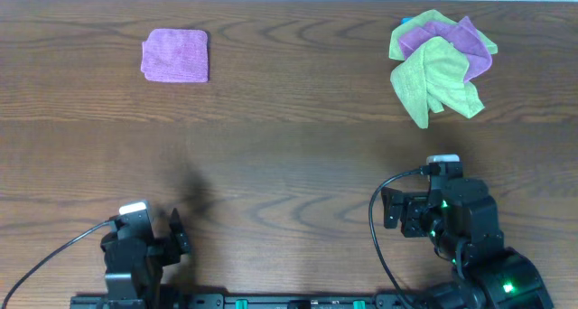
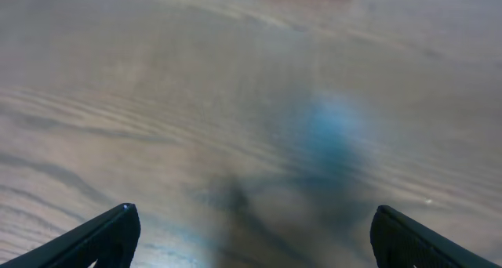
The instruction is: Fold the cloth
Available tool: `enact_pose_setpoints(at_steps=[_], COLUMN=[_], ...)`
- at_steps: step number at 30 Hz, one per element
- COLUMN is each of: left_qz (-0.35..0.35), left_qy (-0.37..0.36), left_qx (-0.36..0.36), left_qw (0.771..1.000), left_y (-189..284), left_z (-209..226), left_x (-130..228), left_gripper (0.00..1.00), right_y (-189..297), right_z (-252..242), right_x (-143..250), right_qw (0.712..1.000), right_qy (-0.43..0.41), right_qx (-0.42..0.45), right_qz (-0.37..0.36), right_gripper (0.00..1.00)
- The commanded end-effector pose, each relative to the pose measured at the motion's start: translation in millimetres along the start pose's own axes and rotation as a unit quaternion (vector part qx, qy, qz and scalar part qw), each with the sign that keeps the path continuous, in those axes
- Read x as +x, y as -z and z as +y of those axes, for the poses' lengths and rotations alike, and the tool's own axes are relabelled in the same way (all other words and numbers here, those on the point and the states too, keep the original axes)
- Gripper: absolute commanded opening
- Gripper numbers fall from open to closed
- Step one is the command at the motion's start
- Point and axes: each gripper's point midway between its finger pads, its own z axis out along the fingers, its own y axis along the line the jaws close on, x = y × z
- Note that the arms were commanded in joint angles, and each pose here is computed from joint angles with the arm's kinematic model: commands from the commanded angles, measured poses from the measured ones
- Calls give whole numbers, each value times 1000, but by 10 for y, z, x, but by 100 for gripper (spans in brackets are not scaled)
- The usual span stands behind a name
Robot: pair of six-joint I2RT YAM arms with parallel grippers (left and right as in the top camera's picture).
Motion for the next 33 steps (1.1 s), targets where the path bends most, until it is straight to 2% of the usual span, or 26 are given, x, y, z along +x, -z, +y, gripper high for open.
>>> enact_pose_setpoints(at_steps=[1,11,19,33], left_qz=[6,48,49,49], left_qy=[-11,-19,-59,-58], left_qx=[-12,-29,-30,-29], left_qw=[1000,998,997,997], left_y=[-50,-174,-175,-175], left_z=[38,102,110,108], left_x=[67,342,343,343], left_gripper=[95,95,95,95], right_y=[7,7,7,7], right_z=[-18,-18,-18,-18], right_x=[-8,-8,-8,-8], right_qw=[1000,1000,1000,1000], right_qy=[-8,-8,-8,-8], right_qx=[3,3,3,3], right_qz=[-2,-2,-2,-2], right_gripper=[99,99,99,99])
